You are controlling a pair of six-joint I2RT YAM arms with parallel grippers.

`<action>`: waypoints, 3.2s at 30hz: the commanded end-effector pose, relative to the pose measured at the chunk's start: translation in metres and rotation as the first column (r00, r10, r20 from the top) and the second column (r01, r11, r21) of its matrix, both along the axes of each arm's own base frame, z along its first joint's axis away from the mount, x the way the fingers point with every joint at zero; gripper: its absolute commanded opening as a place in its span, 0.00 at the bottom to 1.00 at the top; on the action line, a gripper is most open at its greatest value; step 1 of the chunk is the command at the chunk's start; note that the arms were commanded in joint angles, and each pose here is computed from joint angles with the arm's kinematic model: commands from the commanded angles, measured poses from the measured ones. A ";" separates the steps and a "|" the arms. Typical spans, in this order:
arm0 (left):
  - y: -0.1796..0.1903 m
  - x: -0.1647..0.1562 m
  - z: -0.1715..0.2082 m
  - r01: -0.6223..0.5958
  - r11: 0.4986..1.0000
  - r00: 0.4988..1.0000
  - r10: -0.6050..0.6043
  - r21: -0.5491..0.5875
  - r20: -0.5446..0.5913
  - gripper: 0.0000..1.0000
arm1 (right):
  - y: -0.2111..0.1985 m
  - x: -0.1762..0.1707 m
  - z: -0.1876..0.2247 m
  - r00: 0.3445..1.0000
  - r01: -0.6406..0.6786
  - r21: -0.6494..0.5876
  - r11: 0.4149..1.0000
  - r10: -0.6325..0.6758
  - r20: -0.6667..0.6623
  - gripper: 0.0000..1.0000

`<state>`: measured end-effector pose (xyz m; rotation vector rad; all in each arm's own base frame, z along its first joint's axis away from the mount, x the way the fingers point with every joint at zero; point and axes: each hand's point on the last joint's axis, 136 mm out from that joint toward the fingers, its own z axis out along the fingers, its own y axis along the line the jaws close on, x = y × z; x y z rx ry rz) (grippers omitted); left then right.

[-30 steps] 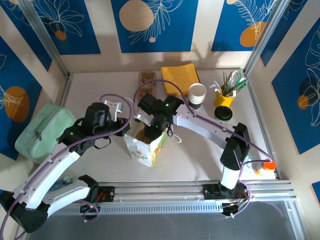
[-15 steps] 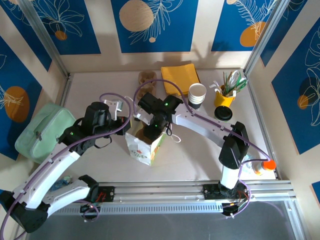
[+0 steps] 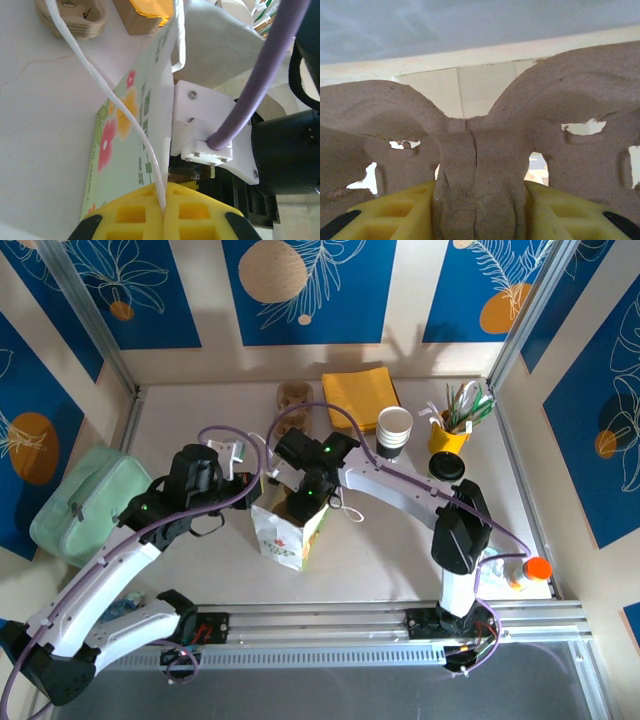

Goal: Pack the takeout coffee

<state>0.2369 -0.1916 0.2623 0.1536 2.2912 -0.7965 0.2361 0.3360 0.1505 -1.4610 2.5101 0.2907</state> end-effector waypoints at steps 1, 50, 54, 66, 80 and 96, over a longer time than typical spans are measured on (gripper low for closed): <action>-0.003 0.001 0.011 -0.001 0.999 0.999 0.002 -0.041 0.033 0.05 | 0.003 -0.005 -0.016 0.999 -0.009 -0.006 1.000 0.009 -0.049 0.44; 0.001 -0.002 0.008 -0.014 0.999 1.000 0.015 -0.035 0.023 0.04 | -0.002 -0.005 -0.068 0.993 -0.027 -0.114 0.993 0.014 -0.116 0.53; 0.000 -0.002 0.008 -0.013 0.999 1.000 0.014 -0.038 0.022 0.04 | 0.002 -0.005 -0.049 0.995 -0.026 -0.076 0.997 0.018 -0.102 0.60; 0.001 -0.004 0.009 -0.009 1.000 1.000 0.010 -0.028 0.010 0.03 | 0.011 -0.007 -0.015 0.998 -0.030 -0.016 0.999 0.029 -0.052 0.67; 0.003 -0.006 0.014 -0.012 1.000 1.000 0.012 -0.021 0.008 0.03 | 0.022 -0.008 0.027 1.000 -0.018 0.068 0.998 0.017 0.013 0.64; 0.001 -0.003 0.016 -0.011 1.000 1.000 0.011 -0.026 0.013 0.03 | 0.010 0.008 0.084 0.972 0.039 0.096 0.995 -0.061 0.229 0.62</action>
